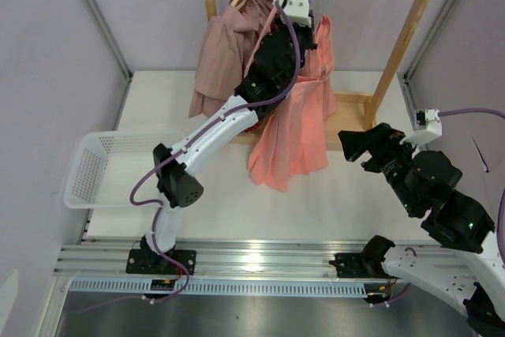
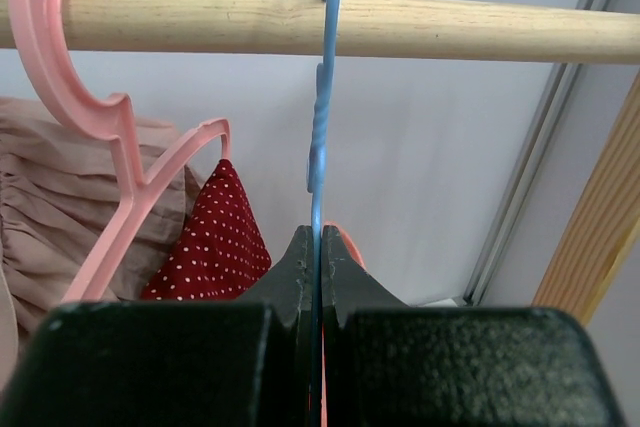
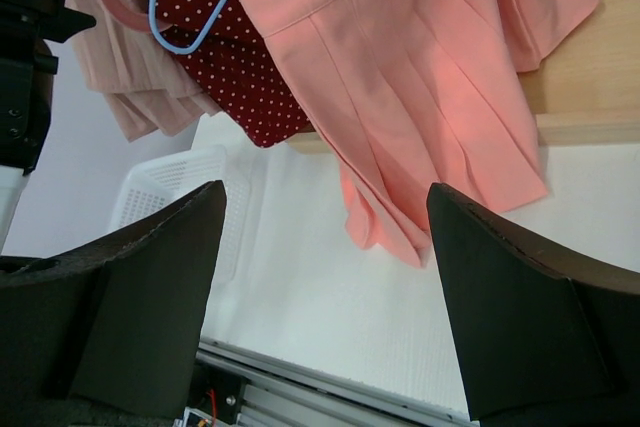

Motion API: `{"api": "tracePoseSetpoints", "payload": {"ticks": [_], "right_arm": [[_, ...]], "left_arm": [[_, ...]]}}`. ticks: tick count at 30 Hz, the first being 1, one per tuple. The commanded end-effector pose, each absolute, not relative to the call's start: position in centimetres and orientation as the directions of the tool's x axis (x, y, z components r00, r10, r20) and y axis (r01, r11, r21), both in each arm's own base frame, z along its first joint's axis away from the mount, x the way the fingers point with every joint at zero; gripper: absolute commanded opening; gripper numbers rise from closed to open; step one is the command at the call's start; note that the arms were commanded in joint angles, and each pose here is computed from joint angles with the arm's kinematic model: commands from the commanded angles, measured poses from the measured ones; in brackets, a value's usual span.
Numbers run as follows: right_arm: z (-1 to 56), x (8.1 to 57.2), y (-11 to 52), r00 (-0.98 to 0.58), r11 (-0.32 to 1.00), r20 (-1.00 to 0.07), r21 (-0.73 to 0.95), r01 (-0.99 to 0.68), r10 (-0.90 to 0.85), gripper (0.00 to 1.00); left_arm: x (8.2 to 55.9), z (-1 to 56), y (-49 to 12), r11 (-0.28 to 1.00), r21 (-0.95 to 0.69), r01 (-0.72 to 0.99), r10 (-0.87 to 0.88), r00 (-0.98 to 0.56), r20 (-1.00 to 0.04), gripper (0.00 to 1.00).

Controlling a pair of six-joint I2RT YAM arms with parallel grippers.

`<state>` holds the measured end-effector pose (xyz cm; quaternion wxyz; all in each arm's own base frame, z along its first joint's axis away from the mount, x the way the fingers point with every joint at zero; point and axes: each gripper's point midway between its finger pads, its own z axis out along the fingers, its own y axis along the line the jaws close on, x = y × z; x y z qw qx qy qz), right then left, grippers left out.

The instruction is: Place the skirt on the hanger

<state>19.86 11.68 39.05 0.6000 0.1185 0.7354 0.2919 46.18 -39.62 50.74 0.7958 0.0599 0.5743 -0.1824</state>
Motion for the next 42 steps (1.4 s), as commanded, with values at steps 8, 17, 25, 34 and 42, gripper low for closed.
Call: {"api": "tracePoseSetpoints", "payload": {"ticks": [8,17,25,34,42], "right_arm": [[39.1,19.8,12.3,-0.259,0.79,-0.811,0.577,-0.205,0.525,0.86],[38.8,19.9,12.5,-0.268,0.794,-0.813,0.573,-0.206,0.517,0.86],[38.7,19.9,12.6,-0.27,0.795,-0.814,0.571,-0.204,0.515,0.86],[38.5,19.7,12.3,-0.27,0.792,-0.81,0.576,-0.202,0.521,0.86],[38.5,19.6,12.1,-0.266,0.792,-0.809,0.578,-0.198,0.524,0.86]], "left_arm": [[43.8,60.2,-35.4,0.894,-0.255,0.369,-0.414,0.459,-0.787,0.0],[44.7,59.4,-35.8,0.89,-0.269,0.367,-0.424,0.453,-0.784,0.0],[46.4,56.9,-38.0,0.877,-0.238,0.417,-0.413,0.404,-0.816,0.0],[47.2,53.9,-38.7,0.867,-0.24,0.437,-0.398,0.317,-0.861,0.0],[45.1,55.7,-37.3,0.859,-0.222,0.461,-0.389,0.308,-0.868,0.3]]}}
